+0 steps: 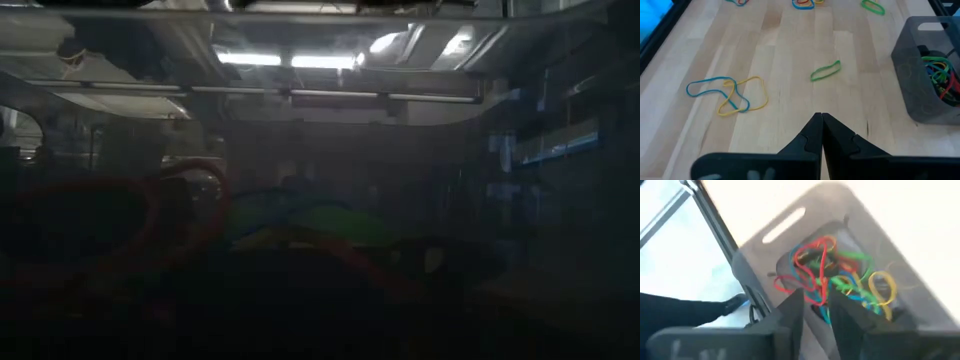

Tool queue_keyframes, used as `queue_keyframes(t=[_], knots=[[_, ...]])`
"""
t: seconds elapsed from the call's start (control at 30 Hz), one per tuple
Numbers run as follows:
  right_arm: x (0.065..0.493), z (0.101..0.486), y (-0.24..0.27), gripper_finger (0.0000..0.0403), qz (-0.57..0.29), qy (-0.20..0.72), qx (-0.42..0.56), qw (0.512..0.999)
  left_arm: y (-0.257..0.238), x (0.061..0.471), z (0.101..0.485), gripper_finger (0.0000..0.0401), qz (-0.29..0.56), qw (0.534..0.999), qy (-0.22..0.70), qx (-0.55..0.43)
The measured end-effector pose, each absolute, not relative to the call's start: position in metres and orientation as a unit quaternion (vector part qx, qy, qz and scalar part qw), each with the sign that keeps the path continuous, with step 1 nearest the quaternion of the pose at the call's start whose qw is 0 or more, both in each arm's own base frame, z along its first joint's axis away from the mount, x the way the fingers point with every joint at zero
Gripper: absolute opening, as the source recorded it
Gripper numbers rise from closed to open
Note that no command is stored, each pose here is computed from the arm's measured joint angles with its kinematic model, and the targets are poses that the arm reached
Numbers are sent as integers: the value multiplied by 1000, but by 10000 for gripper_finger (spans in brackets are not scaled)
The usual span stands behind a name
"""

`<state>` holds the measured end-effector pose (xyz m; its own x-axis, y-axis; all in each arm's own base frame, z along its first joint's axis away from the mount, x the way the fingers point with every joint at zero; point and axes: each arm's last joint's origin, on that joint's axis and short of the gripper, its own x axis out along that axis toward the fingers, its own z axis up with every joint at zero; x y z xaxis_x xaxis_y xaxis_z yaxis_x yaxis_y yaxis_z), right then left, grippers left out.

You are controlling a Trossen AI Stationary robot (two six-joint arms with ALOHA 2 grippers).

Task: Pick and place rubber bands into bin
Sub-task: Put the yellow rubber band into the black bin

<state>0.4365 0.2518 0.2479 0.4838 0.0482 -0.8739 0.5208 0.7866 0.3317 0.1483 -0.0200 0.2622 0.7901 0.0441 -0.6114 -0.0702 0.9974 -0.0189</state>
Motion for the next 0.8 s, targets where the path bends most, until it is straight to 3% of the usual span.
queue_keyframes(t=[0.2,0.6,0.8], knots=[[429,265,246,8,-131,485,234,833,-20,148,262,4,29,946,322,-39],[422,258,236,2,-160,516,165,825,-21,149,264,4,30,948,313,-41],[409,255,226,2,-208,551,90,803,-18,153,267,4,76,955,286,-29]])
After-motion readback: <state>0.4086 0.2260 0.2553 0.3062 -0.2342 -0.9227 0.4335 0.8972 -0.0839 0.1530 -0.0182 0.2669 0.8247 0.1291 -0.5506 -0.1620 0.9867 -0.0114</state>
